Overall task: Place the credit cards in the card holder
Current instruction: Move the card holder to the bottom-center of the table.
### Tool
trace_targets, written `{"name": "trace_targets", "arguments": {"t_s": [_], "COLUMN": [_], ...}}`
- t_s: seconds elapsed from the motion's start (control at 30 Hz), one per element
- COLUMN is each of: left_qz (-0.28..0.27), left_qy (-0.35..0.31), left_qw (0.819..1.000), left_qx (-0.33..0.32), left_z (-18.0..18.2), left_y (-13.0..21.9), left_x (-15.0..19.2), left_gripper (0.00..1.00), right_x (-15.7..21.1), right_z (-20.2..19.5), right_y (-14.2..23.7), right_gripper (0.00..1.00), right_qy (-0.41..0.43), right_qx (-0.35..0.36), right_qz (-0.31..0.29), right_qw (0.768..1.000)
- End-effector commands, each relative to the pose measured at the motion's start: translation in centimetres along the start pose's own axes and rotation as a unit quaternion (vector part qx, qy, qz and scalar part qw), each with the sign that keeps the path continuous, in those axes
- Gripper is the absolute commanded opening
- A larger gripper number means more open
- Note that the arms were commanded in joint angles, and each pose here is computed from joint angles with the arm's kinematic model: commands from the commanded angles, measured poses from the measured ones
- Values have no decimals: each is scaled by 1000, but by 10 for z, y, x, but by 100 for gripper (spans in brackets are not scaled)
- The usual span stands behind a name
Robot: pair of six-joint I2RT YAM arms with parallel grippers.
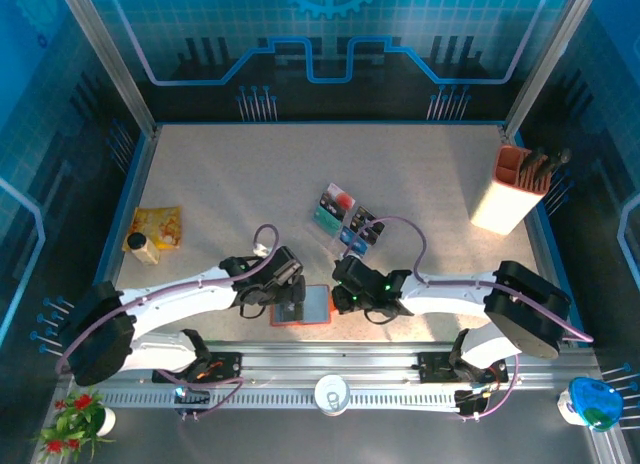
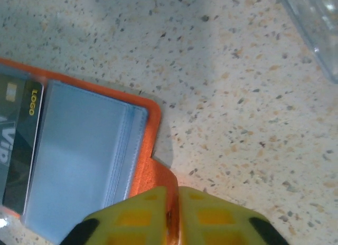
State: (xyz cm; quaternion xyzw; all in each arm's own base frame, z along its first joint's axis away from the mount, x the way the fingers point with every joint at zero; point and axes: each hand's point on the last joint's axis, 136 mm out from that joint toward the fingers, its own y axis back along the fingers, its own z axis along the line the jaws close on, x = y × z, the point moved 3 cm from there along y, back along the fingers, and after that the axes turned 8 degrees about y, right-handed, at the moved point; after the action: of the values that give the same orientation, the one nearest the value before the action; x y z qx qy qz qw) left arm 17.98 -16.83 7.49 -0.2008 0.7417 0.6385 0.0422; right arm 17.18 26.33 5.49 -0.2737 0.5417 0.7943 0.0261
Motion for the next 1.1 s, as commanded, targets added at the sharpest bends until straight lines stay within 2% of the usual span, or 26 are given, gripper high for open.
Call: {"name": "trace_targets", "arguments": {"t_s": [0.0, 0.43, 0.47, 0.53, 0.57, 0.6, 0.7, 0.97, 1.07], "left_qz": [2, -4, -5, -7, -6, -5, -1, 2, 2], "left_qy": [-13, -10, -9, -5, -4, -4, -3, -8, -13], "left_qw": [1000, 1000, 1000, 1000, 1000, 1000, 1000, 1000, 1000], "left_qx": [22, 23, 22, 18, 16, 16, 14, 23, 23], "left_z": [-17, -22, -20, -16, -14, -12, -9, -15, -17], "left_y": [2, 0, 0, -1, -2, -3, -7, -15, -17], "left_x": [-2, 2, 2, 3, 5, 6, 10, 11, 10], "left_gripper": [99, 99, 99, 99, 99, 99, 99, 99, 99], "right_x": [-2, 18, 19, 18, 17, 14, 6, -12, -16], "right_z": [-12, -74, -77, -79, -79, -79, -71, -35, -25], "right_y": [2, 33, 35, 40, 44, 49, 61, 58, 50], "right_gripper": [0, 0, 6, 33, 41, 44, 41, 12, 6], "right_qy": [-9, -73, -75, -77, -74, -72, -68, -62, -63], "right_qx": [16, 74, 70, 61, 58, 56, 37, -55, -75], "right_qz": [-10, -34, -36, -39, -42, -46, -62, -66, -62], "right_qw": [1000, 994, 994, 994, 995, 995, 995, 994, 993]}}
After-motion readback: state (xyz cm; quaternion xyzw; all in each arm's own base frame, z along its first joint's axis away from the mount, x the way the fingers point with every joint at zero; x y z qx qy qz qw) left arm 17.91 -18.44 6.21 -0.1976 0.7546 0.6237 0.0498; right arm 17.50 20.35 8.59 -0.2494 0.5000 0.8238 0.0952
